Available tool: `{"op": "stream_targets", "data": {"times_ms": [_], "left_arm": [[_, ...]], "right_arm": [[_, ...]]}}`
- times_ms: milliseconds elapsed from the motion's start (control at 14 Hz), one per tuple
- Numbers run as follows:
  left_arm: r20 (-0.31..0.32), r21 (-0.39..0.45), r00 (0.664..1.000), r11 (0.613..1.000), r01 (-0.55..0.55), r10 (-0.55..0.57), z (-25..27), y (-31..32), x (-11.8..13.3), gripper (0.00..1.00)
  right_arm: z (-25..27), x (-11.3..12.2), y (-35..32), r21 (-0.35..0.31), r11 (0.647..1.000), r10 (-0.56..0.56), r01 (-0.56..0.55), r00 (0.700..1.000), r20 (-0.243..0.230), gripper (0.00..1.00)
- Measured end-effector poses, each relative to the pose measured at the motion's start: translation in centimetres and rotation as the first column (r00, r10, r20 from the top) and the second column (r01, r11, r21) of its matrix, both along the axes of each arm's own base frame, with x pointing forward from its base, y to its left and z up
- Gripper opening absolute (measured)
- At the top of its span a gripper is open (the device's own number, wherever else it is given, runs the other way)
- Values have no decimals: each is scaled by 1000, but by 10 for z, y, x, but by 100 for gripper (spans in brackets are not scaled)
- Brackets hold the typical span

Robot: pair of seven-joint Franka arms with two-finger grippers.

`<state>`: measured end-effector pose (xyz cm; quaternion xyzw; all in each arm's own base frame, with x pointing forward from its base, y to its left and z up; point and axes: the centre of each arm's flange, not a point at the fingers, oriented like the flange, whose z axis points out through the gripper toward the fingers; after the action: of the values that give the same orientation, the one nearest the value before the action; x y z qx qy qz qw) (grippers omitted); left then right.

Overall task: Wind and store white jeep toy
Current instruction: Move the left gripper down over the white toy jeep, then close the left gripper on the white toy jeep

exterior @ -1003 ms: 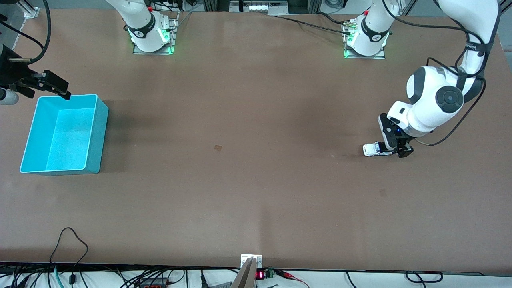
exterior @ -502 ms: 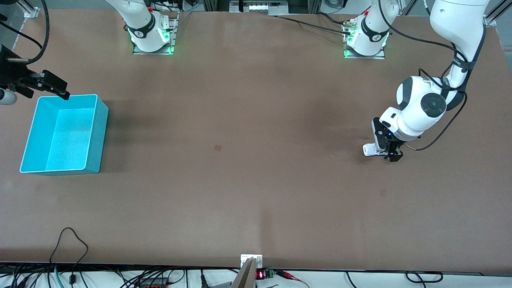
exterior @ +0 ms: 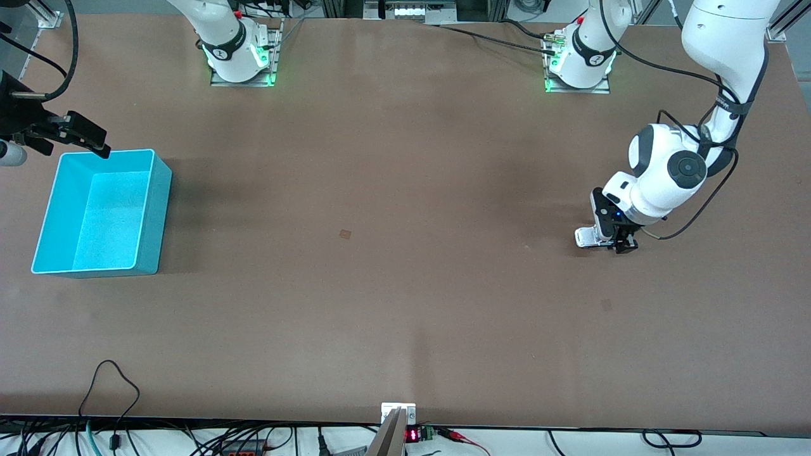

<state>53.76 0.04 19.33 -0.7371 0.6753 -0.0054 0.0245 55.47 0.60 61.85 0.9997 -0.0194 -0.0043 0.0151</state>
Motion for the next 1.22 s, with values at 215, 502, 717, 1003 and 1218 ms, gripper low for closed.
{"op": "stream_targets", "data": {"times_ms": [215, 502, 717, 1003, 1218], "left_arm": [[1, 1, 999, 999, 43, -43, -1, -2, 0, 51], [-1, 4, 993, 993, 116, -116, -1, -4, 0, 51], [-2, 4, 992, 992, 129, -129, -1, -6, 0, 51], [-4, 7, 987, 987, 158, -158, -1, 3, 0, 51], [-2, 14, 984, 984, 179, -179, -1, 55, 2, 51]], "right_arm": [[-2, 1, 0, 0, 1000, 0, 0, 1000, -3, 100], [-2, 1, 0, 0, 1000, 0, 0, 1000, -5, 100], [-2, 1, 0, 0, 1000, 0, 0, 1000, -5, 100], [-2, 1, 0, 0, 1000, 0, 0, 1000, -5, 100], [-2, 1, 0, 0, 1000, 0, 0, 1000, -6, 100]]}}
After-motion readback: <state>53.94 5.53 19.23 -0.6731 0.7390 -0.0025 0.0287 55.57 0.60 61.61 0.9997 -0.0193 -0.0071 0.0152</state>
